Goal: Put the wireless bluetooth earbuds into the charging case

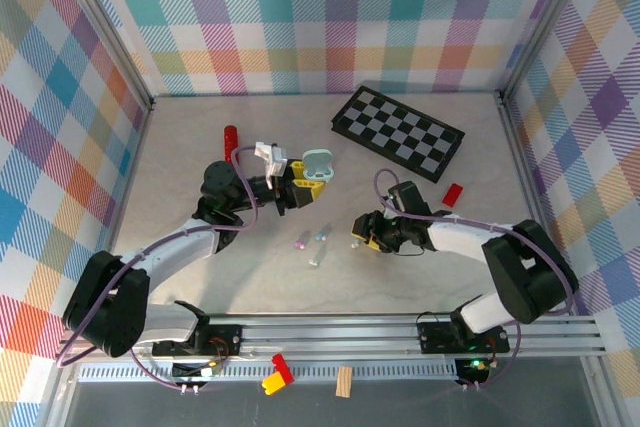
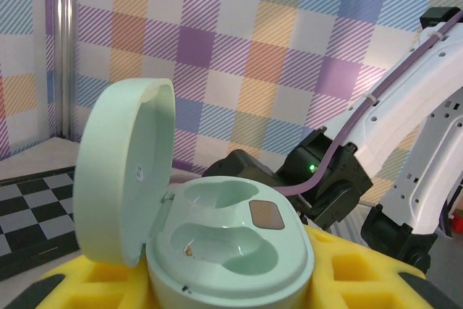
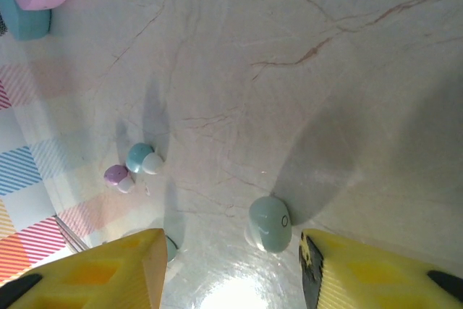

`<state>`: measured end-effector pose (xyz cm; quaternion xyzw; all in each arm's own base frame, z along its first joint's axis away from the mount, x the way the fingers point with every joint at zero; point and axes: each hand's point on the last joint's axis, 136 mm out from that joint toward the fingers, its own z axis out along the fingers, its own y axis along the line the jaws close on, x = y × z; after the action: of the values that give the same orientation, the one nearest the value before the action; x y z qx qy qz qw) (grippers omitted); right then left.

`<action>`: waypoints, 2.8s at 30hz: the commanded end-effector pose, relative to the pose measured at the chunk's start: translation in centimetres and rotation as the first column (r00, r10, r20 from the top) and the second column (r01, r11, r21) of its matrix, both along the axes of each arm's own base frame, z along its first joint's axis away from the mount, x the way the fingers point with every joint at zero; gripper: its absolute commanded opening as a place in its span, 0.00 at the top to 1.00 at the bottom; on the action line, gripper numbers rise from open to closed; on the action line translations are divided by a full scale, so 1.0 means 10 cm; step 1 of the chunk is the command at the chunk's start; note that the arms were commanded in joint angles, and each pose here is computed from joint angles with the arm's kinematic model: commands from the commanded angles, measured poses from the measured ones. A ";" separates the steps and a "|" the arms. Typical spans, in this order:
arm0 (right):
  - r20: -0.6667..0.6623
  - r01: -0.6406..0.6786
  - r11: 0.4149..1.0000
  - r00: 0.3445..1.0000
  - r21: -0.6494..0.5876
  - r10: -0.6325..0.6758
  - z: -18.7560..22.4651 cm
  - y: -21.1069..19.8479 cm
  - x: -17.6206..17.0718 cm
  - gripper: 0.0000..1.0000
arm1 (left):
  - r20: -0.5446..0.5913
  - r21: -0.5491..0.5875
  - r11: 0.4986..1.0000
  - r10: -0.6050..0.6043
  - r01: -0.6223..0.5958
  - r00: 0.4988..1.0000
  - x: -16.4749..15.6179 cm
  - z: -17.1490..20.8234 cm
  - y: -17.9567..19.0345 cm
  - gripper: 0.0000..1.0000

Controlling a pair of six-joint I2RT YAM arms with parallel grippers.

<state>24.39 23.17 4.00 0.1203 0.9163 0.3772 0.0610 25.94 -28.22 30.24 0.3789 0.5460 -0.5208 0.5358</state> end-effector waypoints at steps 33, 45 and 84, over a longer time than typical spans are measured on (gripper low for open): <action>-0.035 -0.058 0.998 0.998 0.026 0.059 -0.08 0.19 0.03 0.57 | 0.038 -0.012 1.000 -0.020 0.021 0.999 -0.07 0.03 0.06 0.64; -0.036 -0.064 0.997 0.997 0.052 0.066 -0.06 0.24 0.02 0.69 | 0.039 -0.008 1.000 -0.022 0.022 0.999 -0.09 0.04 0.08 0.64; 0.187 -0.053 0.965 0.977 -0.258 0.104 0.12 0.05 0.11 0.81 | 0.041 0.006 1.000 -0.010 0.010 0.999 -0.07 -0.01 0.08 0.64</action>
<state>24.46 25.17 3.61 0.0557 0.9437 0.3157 0.0820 25.49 -27.91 30.00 0.3850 0.5443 -0.5228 0.5312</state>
